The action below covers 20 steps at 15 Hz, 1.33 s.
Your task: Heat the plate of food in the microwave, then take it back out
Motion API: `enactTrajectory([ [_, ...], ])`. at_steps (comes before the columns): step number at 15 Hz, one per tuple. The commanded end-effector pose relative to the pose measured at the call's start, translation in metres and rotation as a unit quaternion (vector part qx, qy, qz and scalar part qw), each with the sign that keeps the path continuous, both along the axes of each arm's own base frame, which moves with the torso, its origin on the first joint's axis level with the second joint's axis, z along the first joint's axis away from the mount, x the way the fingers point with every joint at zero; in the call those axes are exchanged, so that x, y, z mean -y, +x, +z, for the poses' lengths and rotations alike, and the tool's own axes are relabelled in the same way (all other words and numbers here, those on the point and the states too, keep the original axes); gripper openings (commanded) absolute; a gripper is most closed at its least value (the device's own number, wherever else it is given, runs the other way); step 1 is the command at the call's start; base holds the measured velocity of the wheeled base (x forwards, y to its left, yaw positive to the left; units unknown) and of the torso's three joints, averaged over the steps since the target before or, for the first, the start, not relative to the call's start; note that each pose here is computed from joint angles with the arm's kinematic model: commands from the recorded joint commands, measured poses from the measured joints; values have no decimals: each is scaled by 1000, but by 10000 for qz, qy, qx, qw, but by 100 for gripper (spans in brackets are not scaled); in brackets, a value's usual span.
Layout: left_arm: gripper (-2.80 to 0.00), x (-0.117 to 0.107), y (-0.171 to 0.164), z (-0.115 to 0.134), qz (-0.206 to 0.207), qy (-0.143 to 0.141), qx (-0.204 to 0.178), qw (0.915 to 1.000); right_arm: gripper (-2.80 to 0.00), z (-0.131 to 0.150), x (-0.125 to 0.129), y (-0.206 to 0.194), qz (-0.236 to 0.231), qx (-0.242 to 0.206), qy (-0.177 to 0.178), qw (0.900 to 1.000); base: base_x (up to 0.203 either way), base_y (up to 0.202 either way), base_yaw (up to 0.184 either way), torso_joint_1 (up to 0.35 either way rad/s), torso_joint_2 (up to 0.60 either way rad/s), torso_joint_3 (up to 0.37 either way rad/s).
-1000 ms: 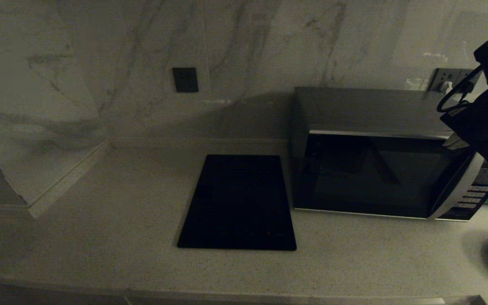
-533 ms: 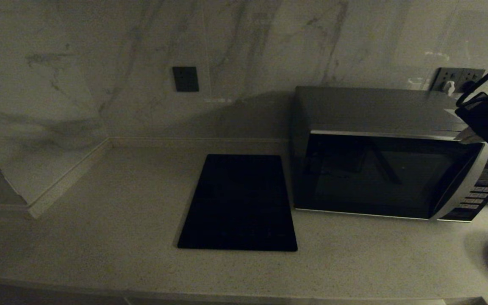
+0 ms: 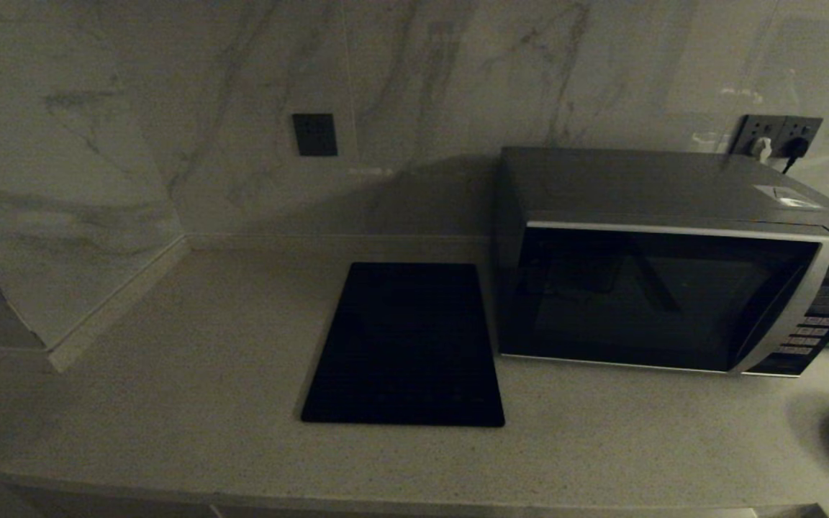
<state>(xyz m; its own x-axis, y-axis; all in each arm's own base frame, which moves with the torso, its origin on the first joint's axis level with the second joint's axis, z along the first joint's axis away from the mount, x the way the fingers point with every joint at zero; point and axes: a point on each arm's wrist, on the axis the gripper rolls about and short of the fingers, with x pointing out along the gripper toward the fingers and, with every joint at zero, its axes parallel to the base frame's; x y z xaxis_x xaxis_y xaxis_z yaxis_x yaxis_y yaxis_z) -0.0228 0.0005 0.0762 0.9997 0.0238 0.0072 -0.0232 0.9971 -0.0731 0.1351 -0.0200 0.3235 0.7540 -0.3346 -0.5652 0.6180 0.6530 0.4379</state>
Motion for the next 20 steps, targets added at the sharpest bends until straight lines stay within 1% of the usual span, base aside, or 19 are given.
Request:
enactTrajectory([
  [1, -280, 0, 0, 0, 4, -3, -5, 10000, -280, -4, -7, -77, 101, 560, -345, 9978, 0, 0, 0, 0, 0, 0],
  [3, -280, 0, 0, 0, 4, -3, -5, 10000, -280, -20, -11, -112, 263, 641, -657, 9954, 0, 0, 0, 0, 0, 0],
  [5, -280, 0, 0, 0, 4, -3, -2, 10000, -280, -40, -14, -138, 444, 633, -907, 9929, 0, 0, 0, 0, 0, 0],
  [8, -280, 0, 0, 0, 4, -3, 2, 10000, -280, -66, -16, -173, 783, 574, -1123, 9889, 0, 0, 0, 0, 0, 0],
  [12, -280, 0, 0, 0, 4, -3, 2, 10000, -280, -104, -17, -218, 1057, 571, -1349, 9836, 0, 0, 0, 0, 0, 0],
  [13, -280, 0, 0, 0, 4, -3, 1, 10000, -280, -115, -17, -229, 1167, 539, -1410, 9816, 0, 0, 0, 0, 0, 0],
  [14, -280, 0, 0, 0, 4, -3, -2, 10000, -280, -125, -18, -238, 1323, 570, -1495, 9782, 0, 0, 0, 0, 0, 0],
  [15, -280, 0, 0, 0, 4, -3, 2, 10000, -280, -132, -18, -244, 1527, 508, -1579, 9743, 0, 0, 0, 0, 0, 0],
  [17, -280, 0, 0, 0, 4, -3, 1, 10000, -280, -135, -17, -251, 1566, 641, -1615, 9722, 0, 0, 0, 0, 0, 0],
  [18, -280, 0, 0, 0, 4, -3, -3, 10000, -280, -143, -17, -259, 1588, 822, -1705, 9690, 0, 0, 0, 0, 0, 0],
  [20, -280, 0, 0, 0, 4, -3, -5, 10000, -280, -167, -16, -273, 1684, 1065, -2050, 9583, 0, 0, 0, 0, 0, 0],
])
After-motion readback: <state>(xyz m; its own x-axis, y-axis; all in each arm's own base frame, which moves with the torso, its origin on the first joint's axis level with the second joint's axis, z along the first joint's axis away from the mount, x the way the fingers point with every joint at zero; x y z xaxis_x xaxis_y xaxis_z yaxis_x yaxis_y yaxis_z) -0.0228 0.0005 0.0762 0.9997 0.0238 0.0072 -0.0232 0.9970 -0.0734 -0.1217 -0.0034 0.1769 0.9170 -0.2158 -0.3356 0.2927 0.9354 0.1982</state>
